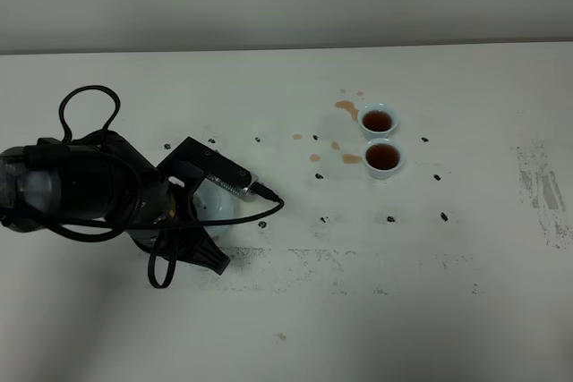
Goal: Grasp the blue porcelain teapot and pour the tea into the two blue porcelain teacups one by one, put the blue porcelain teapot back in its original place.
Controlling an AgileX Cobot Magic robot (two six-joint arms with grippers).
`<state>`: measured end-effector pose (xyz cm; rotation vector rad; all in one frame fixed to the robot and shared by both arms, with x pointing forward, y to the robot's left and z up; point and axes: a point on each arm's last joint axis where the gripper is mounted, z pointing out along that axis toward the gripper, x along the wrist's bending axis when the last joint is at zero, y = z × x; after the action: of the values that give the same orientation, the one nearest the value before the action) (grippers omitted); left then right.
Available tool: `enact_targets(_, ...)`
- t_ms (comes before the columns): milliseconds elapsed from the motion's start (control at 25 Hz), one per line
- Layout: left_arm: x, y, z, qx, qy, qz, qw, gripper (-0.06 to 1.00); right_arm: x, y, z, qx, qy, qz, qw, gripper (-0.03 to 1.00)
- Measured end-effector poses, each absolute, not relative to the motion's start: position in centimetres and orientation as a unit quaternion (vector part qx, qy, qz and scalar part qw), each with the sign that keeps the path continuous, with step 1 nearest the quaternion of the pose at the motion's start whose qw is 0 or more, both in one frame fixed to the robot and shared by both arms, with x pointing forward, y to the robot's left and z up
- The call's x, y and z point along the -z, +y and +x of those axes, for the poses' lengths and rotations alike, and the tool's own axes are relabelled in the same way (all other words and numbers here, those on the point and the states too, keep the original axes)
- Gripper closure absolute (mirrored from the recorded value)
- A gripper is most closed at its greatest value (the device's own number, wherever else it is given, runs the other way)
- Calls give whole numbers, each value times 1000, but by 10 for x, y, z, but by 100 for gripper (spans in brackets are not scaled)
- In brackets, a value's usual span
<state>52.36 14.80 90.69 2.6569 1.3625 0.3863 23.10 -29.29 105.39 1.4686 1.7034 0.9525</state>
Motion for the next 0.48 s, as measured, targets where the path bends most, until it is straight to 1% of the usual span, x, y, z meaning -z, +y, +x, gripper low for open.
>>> enact_targets(480, -907, 148, 523, -124, 488, 861, 71, 89, -1054, -293, 231, -366, 655, 565, 342, 38)
